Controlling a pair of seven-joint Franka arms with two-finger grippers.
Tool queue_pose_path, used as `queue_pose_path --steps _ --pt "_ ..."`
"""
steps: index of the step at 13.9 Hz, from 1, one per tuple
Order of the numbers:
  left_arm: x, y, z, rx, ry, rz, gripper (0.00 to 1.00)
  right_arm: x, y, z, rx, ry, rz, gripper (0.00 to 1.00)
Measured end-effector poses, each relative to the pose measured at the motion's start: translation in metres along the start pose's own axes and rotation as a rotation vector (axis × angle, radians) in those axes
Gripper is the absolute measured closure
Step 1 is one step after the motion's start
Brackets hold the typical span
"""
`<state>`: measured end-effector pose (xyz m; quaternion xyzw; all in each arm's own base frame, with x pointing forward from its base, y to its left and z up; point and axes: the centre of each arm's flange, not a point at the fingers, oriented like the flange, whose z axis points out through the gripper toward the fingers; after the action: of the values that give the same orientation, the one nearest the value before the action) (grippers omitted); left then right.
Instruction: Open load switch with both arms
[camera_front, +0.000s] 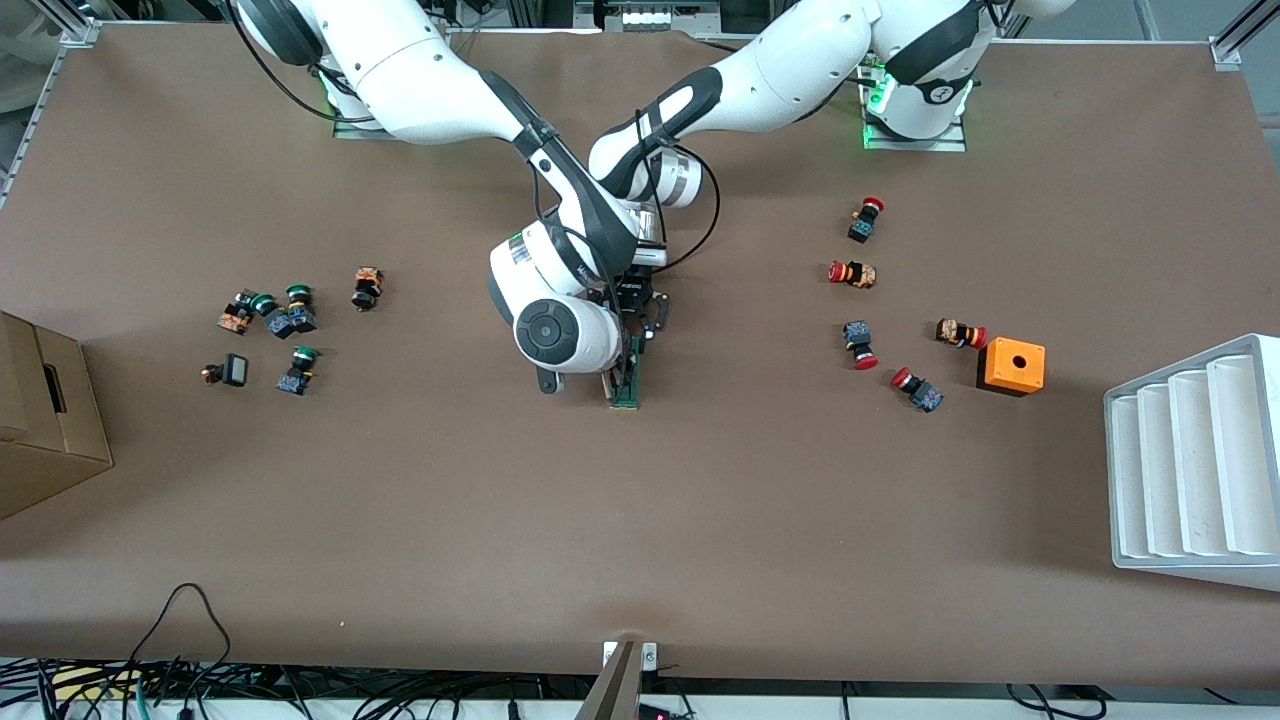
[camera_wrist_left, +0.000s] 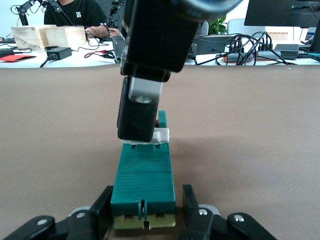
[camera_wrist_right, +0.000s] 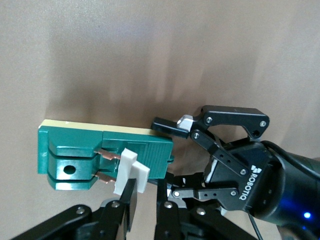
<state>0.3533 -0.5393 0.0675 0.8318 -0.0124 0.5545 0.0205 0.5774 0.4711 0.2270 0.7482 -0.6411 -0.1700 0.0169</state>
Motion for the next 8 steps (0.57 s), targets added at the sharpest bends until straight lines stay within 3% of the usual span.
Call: queue_pose_path --steps 8 --pt "0.0 0.0 0.0 0.0 0.0 0.0 0.4 0.002 0.003 0.011 0.0 0.008 0.001 0.78"
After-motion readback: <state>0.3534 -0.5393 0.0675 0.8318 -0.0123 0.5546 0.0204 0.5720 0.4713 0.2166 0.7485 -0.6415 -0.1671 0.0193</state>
